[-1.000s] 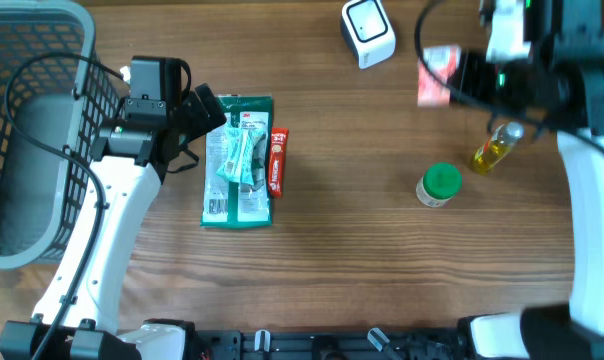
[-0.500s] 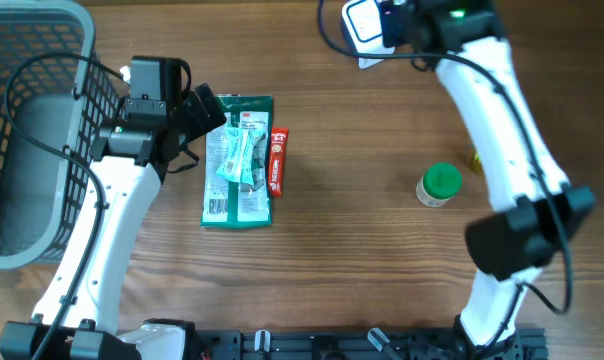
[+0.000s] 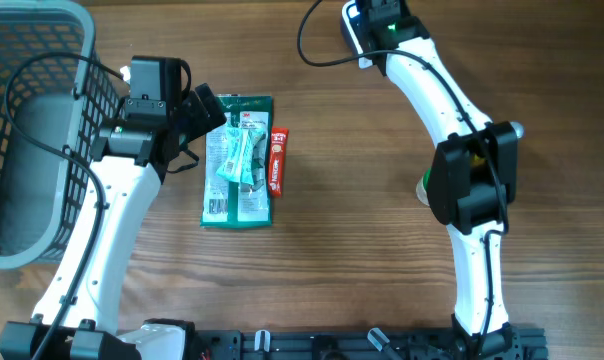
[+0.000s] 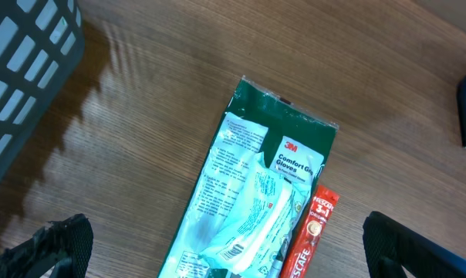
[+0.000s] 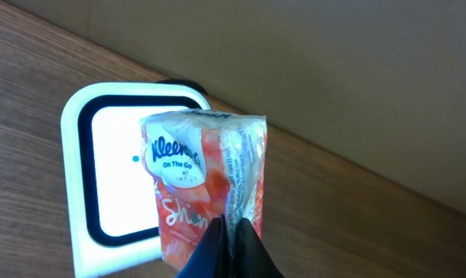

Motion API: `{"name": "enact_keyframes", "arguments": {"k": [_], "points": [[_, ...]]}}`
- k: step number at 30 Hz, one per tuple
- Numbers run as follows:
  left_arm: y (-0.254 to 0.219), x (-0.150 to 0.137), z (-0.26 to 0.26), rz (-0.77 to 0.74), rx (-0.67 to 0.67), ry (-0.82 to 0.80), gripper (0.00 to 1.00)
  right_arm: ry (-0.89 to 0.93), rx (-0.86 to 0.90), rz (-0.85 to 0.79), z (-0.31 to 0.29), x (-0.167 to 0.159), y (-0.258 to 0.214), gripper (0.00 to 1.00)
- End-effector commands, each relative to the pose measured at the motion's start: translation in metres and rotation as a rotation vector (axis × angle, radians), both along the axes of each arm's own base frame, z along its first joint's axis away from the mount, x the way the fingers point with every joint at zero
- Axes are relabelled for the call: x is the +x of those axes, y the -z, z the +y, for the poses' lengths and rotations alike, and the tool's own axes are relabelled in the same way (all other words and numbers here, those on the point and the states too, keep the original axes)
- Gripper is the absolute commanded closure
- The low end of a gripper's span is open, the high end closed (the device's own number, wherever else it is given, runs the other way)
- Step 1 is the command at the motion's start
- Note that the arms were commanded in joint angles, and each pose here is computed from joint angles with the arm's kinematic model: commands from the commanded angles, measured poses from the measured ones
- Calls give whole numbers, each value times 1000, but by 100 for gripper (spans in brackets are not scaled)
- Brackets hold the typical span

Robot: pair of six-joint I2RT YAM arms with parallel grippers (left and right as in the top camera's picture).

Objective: Scan the item barcode
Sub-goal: 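Hold the Kleenex pack in front of the white scanner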

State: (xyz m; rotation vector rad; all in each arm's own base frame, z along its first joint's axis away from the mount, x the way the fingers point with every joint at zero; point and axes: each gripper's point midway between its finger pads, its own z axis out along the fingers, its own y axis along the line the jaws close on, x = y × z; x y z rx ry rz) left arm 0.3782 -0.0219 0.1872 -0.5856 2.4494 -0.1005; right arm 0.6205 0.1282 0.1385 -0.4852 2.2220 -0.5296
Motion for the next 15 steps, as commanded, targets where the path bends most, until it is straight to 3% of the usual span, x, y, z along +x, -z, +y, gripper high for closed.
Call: {"name": "enact_keyframes", "arguments": {"k": [1,5,8,15], "points": [[-6,2,2,-16,4,-6,0,2,-40,-1,-2,5,9,96],[-6,2,2,-17,4,-6,0,29,-51,-19,-7,3,-3,96],[-6,2,2,-16,4,-6,0,82,3,-57,-13,-10,-43,96],[-6,2,2,-17,4,-6,0,156,301,-22,-24,-100,-150,95]]}}
